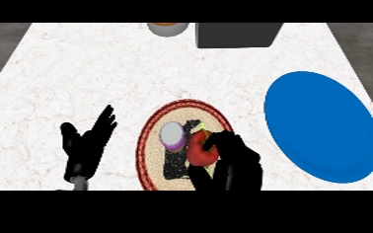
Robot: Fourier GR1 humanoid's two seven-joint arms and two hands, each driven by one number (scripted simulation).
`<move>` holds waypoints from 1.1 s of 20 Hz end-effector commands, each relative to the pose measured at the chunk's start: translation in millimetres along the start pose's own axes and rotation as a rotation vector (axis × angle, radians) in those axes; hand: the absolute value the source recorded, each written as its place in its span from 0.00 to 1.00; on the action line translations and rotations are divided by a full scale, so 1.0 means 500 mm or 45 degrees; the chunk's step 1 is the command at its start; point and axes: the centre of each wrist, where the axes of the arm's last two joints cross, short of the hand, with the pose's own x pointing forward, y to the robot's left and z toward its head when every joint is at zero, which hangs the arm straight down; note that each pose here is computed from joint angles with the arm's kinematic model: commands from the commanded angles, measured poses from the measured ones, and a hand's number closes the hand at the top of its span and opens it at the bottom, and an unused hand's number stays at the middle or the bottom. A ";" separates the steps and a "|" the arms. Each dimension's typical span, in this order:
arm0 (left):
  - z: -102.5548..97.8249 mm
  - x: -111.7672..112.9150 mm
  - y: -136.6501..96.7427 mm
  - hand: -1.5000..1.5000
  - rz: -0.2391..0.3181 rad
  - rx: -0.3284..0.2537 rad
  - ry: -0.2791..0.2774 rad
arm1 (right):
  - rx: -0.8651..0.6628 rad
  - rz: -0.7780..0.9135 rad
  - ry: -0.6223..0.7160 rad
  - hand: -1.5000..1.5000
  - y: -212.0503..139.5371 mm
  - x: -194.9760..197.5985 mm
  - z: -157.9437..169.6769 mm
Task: Pick the bell pepper from the placemat and place it in the plate
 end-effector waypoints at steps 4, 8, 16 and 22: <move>-0.013 0.017 -0.029 0.50 0.003 -0.021 -0.018 | -0.266 -0.211 0.341 1.00 -0.047 -0.108 -0.089; -0.006 -0.002 0.025 0.50 -0.027 -0.004 -0.010 | -0.390 -0.134 0.377 1.00 -0.056 -0.225 -0.116; -0.014 -0.012 -0.018 0.50 -0.024 -0.043 -0.016 | -0.497 -0.094 0.451 1.00 -0.081 -0.395 -0.234; -0.013 -0.007 -0.032 0.50 0.004 -0.054 0.003 | -0.491 -0.079 0.449 1.00 -0.088 -0.503 -0.289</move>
